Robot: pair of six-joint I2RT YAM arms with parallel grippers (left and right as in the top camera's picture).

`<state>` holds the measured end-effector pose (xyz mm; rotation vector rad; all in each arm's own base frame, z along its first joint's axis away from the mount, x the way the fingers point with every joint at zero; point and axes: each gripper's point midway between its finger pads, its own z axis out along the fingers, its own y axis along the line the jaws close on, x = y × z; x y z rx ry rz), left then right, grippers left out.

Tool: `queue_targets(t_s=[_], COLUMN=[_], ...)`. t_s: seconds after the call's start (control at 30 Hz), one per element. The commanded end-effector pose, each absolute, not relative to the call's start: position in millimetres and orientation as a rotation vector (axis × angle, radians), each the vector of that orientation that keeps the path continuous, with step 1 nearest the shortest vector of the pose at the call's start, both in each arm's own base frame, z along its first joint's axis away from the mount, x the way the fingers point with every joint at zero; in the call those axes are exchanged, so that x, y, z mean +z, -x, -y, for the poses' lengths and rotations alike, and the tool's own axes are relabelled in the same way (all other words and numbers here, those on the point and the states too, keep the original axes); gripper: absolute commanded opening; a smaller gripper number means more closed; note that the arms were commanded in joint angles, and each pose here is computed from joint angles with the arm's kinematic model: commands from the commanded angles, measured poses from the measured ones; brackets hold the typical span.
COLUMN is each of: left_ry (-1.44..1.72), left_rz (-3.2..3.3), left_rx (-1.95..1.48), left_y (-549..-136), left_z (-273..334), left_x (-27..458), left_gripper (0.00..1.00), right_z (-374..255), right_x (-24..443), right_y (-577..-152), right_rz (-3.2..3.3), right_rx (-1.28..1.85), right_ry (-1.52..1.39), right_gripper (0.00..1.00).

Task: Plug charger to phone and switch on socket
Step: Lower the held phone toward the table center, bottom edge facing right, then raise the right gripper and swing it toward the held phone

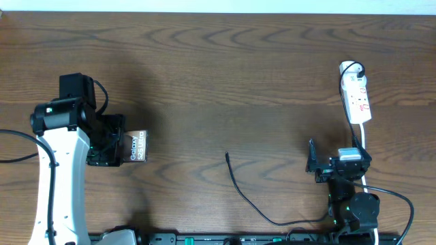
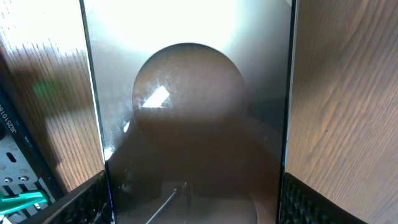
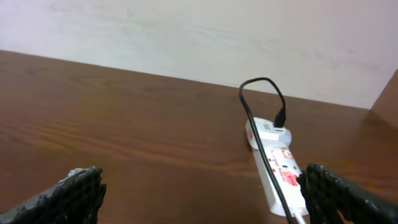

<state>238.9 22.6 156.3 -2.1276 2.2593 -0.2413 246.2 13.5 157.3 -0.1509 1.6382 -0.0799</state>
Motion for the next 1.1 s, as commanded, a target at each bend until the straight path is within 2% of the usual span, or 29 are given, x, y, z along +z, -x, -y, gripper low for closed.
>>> queue_targets(t_s=[0.0,0.37,0.57,0.77,1.07], left_ry=[2.1,2.086,1.971,1.802,1.754], left_rz=[-2.264,-2.264,-2.304,-2.352,-2.331], left_rx=[-0.213,-0.227,-0.276,-0.356,-0.344], left_y=[-239,-242,-257,-277,-284], left_z=[-27,-25,-10,18,39], left_x=[158,158,160,165,167], left_gripper=[0.08,0.07,0.07,0.07,0.08], right_z=[-11,-10,-59,-81,-103], right_x=[156,163,202,218,263], right_y=[-246,-247,-237,-226,-215], right_rz=[-1.64,-1.614,-1.435,-1.419,-1.416], right_rx=[-0.127,-0.138,0.179,0.563,0.698], right_ry=[0.176,0.176,0.29,0.159,0.257], right_gripper=[0.99,0.99,0.99,0.99,0.99])
